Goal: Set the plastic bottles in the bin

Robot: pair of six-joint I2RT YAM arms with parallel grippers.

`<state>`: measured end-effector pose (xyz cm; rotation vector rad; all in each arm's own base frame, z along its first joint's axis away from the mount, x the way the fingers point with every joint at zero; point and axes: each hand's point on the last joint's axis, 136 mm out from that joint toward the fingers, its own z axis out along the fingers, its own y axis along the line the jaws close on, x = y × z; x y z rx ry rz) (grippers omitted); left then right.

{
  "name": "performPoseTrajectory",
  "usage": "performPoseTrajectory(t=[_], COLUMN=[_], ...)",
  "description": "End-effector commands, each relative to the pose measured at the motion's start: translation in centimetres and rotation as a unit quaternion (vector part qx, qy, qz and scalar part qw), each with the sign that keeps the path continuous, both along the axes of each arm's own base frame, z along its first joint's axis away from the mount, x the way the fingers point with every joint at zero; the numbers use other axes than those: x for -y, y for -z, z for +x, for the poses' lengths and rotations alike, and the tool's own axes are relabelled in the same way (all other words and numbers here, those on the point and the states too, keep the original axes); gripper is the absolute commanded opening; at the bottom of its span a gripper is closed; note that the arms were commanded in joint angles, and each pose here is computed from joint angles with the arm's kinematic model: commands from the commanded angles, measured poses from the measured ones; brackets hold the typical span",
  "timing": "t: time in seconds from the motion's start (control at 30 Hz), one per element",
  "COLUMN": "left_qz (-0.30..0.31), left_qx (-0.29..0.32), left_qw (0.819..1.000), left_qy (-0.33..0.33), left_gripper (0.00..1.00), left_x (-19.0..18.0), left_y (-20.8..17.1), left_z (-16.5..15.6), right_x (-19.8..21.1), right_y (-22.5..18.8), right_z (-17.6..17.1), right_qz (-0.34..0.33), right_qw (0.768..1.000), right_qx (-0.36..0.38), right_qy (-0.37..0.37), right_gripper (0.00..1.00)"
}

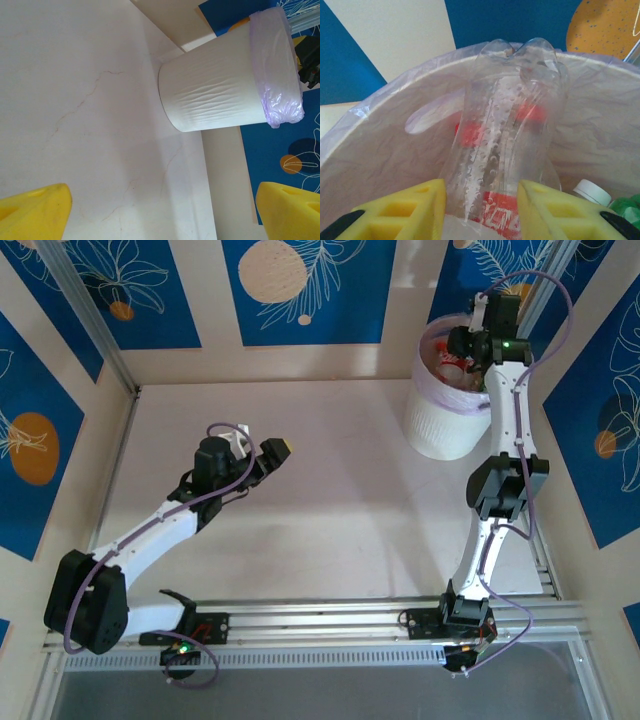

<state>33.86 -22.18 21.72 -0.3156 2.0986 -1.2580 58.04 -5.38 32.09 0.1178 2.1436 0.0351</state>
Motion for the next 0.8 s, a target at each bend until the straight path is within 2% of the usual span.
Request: performPoseTrajectory(t=[0.0, 0.17, 0.4, 0.6, 0.77], left_qz=[0.012, 0.019, 0.044, 0.085, 0.145], left_qx=[0.007, 0.01, 0.014, 0.025, 0.032], left_qw=[1.0, 1.0, 0.999, 0.995, 0.988], left_qy=[-0.005, -0.003, -0.024, -0.039, -0.051], left_gripper=[0.94, 0.94, 0.96, 0.98, 1.0], left_x=[-0.5, -0.8, -2.7, -5.1, -7.5], left_y=[0.5, 0.2, 0.2, -0.7, -1.1], left_z=[0.2, 0.3, 0.6, 0.9, 0.5], right_x=[-0.5, -0.7, -0.9, -1.8, -5.2], right_y=[4.3, 1.7, -4.9, -8.1, -9.7], right_z=[-1.1, -1.3, -2.8, -6.0, -10.3], right_qz=[0.016, 0.014, -0.011, -0.014, -0.003], right_qw=[0.998, 0.999, 1.0, 0.999, 0.997], right_qx=[-0.06, -0.04, 0.012, 0.037, 0.064], right_qy=[0.001, -0.006, -0.011, -0.014, -0.044], right_gripper=[0.4, 0.43, 0.57, 0.66, 0.76])
